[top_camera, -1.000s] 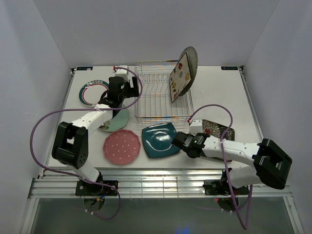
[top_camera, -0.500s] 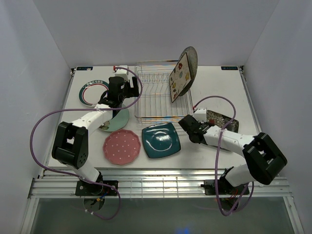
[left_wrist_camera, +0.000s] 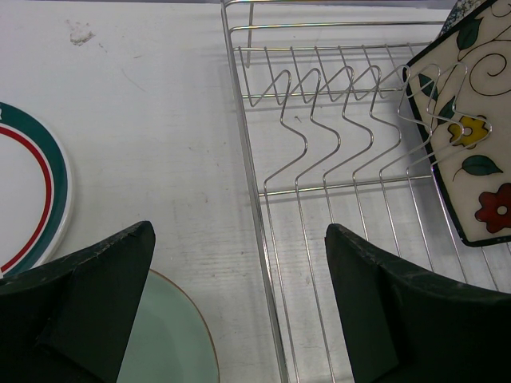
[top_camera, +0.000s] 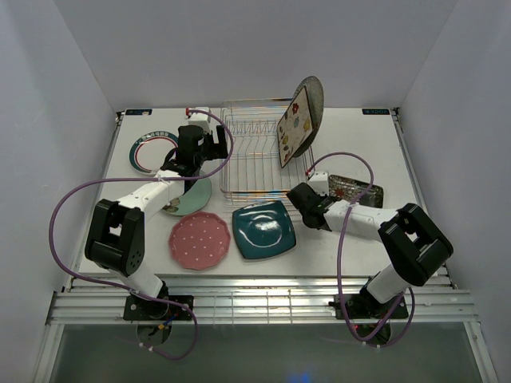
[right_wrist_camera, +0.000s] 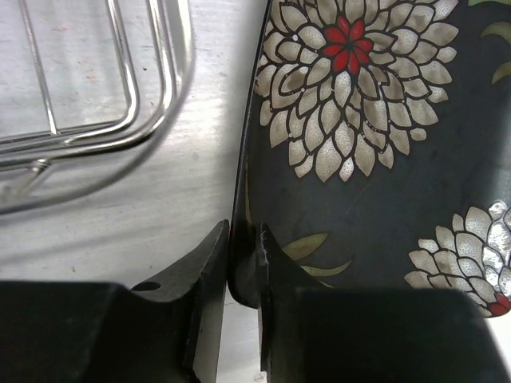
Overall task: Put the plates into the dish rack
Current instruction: Move the plate to the center of the board.
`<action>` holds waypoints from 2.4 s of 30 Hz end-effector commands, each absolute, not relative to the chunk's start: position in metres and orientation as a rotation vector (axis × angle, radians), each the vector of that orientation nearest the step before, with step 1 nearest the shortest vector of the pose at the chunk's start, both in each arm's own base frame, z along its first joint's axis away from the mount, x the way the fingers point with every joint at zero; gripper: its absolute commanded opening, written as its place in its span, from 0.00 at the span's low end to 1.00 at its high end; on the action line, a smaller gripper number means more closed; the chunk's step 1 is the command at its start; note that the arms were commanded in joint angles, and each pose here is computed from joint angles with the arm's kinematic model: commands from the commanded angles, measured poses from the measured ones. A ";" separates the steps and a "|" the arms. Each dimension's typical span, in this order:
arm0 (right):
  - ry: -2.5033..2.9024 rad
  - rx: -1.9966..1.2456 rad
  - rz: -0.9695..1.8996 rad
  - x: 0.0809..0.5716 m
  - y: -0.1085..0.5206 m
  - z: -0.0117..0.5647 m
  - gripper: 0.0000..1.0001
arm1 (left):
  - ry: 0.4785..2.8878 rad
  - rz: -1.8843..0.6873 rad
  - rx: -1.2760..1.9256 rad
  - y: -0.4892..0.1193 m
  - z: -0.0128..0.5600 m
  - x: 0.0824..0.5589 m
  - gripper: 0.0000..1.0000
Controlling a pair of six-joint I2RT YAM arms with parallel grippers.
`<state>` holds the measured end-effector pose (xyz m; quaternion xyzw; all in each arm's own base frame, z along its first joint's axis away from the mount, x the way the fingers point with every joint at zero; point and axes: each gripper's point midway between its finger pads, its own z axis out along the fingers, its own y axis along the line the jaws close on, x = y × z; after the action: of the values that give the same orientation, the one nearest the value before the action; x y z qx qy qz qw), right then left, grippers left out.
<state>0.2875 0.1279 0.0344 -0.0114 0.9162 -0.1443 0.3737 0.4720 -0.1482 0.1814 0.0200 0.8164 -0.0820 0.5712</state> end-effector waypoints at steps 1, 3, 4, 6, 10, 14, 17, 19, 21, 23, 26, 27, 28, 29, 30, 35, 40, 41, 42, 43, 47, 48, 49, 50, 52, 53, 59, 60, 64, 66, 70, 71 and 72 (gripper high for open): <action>2.305 0.016 -0.144 0.305 0.165 0.047 0.23 | 1.855 -0.197 0.039 -0.146 0.206 0.474 0.98; 2.302 0.009 -0.138 0.306 0.166 0.048 0.35 | 1.855 -0.197 0.039 -0.146 0.207 0.474 0.98; 2.305 0.004 -0.136 0.305 0.166 0.048 0.39 | 1.855 -0.197 0.039 -0.146 0.206 0.474 0.98; 2.303 -0.002 -0.130 0.304 0.166 0.048 0.47 | 1.854 -0.196 0.038 -0.146 0.207 0.474 0.98; 2.295 -0.007 -0.117 0.302 0.166 0.050 0.51 | 1.854 -0.196 0.038 -0.146 0.207 0.475 0.98; 2.267 -0.002 -0.082 0.298 0.167 0.061 0.55 | 1.855 -0.196 0.038 -0.146 0.206 0.474 0.98; 2.246 0.004 -0.053 0.292 0.163 0.071 0.57 | 1.857 -0.196 0.039 -0.146 0.206 0.474 0.98; 2.245 0.008 -0.050 0.286 0.158 0.071 0.57 | 1.857 -0.196 0.038 -0.145 0.206 0.474 0.98; 2.222 0.029 -0.035 0.283 0.153 0.080 0.62 | 1.855 -0.196 0.038 -0.146 0.206 0.474 0.98; 2.207 0.057 -0.044 0.277 0.143 0.084 0.74 | 1.858 -0.197 0.040 -0.146 0.205 0.474 0.98; 2.181 0.126 -0.055 0.271 0.128 0.084 0.88 | 1.852 -0.201 0.039 -0.146 0.208 0.474 0.98; 2.181 0.146 -0.053 0.271 0.124 0.082 0.90 | 1.855 -0.200 0.039 -0.146 0.207 0.474 0.98; 2.181 0.177 -0.059 0.272 0.117 0.081 0.91 | 1.852 -0.200 0.037 -0.145 0.208 0.474 0.98; 2.191 0.191 -0.053 0.270 0.112 0.078 0.92 | 1.851 -0.201 0.041 -0.146 0.208 0.474 0.98; 2.193 0.216 -0.058 0.271 0.107 0.076 0.92 | 1.854 -0.201 0.041 -0.146 0.207 0.473 0.98; 2.162 0.385 -0.060 0.271 0.071 0.074 0.92 | 1.854 -0.202 0.042 -0.147 0.207 0.473 0.98; 2.049 0.586 -0.057 0.265 0.032 0.084 0.90 | 1.856 -0.204 0.045 -0.147 0.207 0.474 0.98; 2.019 0.612 -0.022 0.264 0.029 0.090 0.89 | 1.859 -0.202 0.044 -0.147 0.205 0.474 0.98; 2.010 0.633 -0.013 0.262 0.025 0.089 0.89 | 1.857 -0.201 0.043 -0.147 0.206 0.474 0.98; 2.004 0.661 -0.018 0.258 0.018 0.084 0.89 | 1.859 -0.201 0.043 -0.147 0.205 0.474 0.98; 1.948 0.717 -0.059 0.252 0.004 0.089 0.88 | 1.860 -0.201 0.046 -0.147 0.204 0.475 0.98; 1.950 0.719 -0.074 0.251 0.002 0.088 0.88 | 1.860 -0.201 0.046 -0.147 0.204 0.475 0.98; 1.948 0.732 -0.083 0.251 0.000 0.088 0.89 | 1.859 -0.202 0.047 -0.148 0.205 0.475 0.98; 1.963 0.733 -0.089 0.251 0.000 0.085 0.89 | 1.860 -0.202 0.047 -0.148 0.204 0.475 0.98; 1.980 0.759 -0.087 0.250 0.000 0.081 0.93 | 1.859 -0.204 0.045 -0.147 0.205 0.474 0.98; 1.991 0.771 -0.080 0.249 0.001 0.078 0.95 | 1.857 -0.204 0.048 -0.148 0.206 0.474 0.98; 1.976 0.863 0.055 0.241 0.012 0.079 0.94 | 1.854 -0.205 0.047 -0.147 0.208 0.473 0.98; 1.978 0.885 0.060 0.237 0.011 0.076 0.92 | 1.853 -0.207 0.048 -0.148 0.208 0.473 0.98; 1.939 0.937 0.157 0.233 0.017 0.077 0.91 | 1.850 -0.209 0.049 -0.148 0.209 0.473 0.98; 1.922 0.971 0.180 0.231 0.018 0.073 0.92 | 1.849 -0.208 0.047 -0.148 0.210 0.473 0.98; 1.938 1.032 0.233 0.229 0.025 0.068 0.91 | 1.850 -0.208 0.048 -0.147 0.209 0.472 0.98; 1.953 1.077 0.235 0.227 0.026 0.062 0.91 | 1.849 -0.208 0.047 -0.147 0.210 0.473 0.98; 1.963 1.099 0.243 0.226 0.028 0.061 0.91 | 1.850 -0.208 0.048 -0.147 0.209 0.473 0.98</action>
<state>0.2272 0.0223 0.0638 0.3978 0.7958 0.0759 0.4503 0.4720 -0.1481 0.1812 0.0228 0.8165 -0.0805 0.5713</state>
